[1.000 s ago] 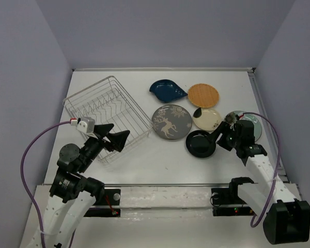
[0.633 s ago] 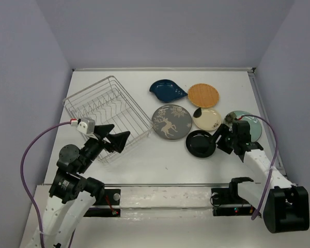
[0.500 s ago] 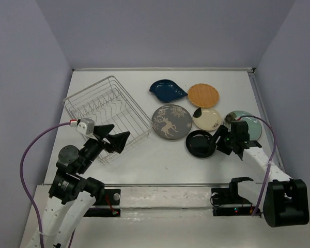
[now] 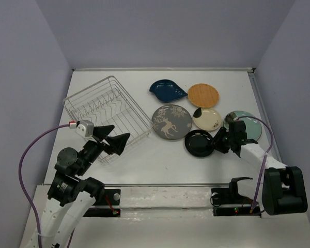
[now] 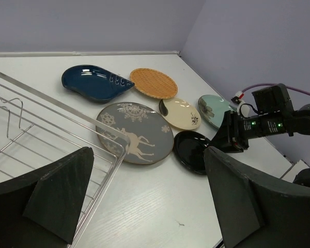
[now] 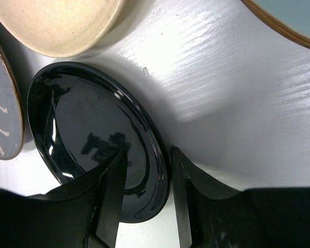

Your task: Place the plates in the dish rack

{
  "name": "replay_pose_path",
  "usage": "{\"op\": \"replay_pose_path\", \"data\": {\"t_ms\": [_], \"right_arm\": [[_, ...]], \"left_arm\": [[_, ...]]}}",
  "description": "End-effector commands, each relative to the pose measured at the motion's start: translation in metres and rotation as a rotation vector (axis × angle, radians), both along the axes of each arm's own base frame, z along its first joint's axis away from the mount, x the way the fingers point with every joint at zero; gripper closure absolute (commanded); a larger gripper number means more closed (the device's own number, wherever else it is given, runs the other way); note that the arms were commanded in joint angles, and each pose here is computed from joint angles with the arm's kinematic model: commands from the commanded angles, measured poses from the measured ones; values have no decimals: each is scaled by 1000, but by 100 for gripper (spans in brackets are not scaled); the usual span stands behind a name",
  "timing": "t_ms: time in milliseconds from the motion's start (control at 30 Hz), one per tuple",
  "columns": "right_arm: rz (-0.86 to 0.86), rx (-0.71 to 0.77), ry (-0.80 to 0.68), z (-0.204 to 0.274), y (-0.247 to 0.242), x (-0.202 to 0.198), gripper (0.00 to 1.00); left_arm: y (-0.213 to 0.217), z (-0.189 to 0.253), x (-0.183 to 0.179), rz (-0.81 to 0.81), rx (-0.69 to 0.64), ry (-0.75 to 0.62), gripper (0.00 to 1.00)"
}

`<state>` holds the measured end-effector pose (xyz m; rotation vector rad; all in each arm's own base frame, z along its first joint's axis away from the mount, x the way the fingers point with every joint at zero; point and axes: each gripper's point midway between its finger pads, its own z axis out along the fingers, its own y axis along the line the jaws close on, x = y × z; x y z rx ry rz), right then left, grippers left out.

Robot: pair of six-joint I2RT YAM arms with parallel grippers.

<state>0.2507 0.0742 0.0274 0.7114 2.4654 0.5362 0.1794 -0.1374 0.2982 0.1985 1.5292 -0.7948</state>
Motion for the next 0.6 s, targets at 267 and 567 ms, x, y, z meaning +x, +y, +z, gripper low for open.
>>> {"op": "replay_pose_path", "data": {"t_ms": [267, 567], "right_arm": [[-2, 26, 20, -7, 3, -7, 85], [19, -80, -87, 51, -12, 3, 93]], "left_arm": [[5, 29, -11, 2, -30, -102, 1], [4, 29, -12, -3, -38, -97, 1]]}}
